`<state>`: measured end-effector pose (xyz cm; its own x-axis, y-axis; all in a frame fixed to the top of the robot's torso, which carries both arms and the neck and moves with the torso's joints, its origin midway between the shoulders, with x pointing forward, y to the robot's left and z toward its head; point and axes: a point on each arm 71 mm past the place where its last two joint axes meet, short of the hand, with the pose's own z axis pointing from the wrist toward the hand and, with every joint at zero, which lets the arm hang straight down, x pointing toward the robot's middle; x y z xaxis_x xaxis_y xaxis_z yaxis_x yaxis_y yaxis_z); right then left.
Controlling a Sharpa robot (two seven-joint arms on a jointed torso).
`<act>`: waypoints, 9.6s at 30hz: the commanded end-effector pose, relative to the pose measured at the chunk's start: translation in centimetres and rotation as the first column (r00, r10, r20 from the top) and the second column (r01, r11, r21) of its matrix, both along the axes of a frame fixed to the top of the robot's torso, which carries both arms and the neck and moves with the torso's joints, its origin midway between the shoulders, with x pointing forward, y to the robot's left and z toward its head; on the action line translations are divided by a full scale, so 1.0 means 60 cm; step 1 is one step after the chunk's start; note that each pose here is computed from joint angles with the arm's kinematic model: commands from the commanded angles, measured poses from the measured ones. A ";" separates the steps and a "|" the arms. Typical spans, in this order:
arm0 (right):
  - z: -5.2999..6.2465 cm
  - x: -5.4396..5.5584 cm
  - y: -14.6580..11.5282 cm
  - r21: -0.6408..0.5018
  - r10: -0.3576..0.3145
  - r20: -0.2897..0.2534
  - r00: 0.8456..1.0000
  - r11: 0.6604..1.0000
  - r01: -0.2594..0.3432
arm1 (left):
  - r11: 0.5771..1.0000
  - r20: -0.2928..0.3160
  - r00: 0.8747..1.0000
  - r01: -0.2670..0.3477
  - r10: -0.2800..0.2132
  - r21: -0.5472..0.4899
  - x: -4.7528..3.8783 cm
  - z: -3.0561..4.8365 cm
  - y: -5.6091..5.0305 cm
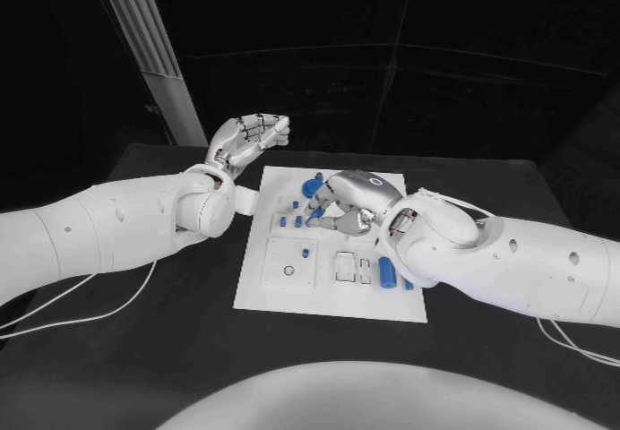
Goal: Assemble the parts on the task board
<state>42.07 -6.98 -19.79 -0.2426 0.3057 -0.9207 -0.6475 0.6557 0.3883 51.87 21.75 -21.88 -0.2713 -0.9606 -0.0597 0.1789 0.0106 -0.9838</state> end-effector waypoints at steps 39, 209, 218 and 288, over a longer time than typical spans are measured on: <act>-0.060 -0.030 0.103 -0.314 0.297 0.005 0.955 0.907 -0.281 | 0.998 0.195 0.981 0.030 -0.017 -0.061 -0.006 0.025 -0.001; -0.142 -0.042 -0.191 -0.546 -0.552 -0.400 0.731 0.785 0.294 | 0.998 0.161 0.987 0.033 -0.023 -0.060 -0.006 0.003 0.001; -0.145 -0.041 -0.184 -0.552 -0.546 -0.400 0.737 0.785 0.282 | 0.998 0.159 0.987 0.035 -0.025 -0.060 -0.006 0.003 0.000; -0.132 -0.050 -0.167 -0.132 -0.386 -0.856 0.344 0.806 0.577 | 0.998 0.146 0.989 0.034 -0.026 -0.056 -0.002 -0.002 0.000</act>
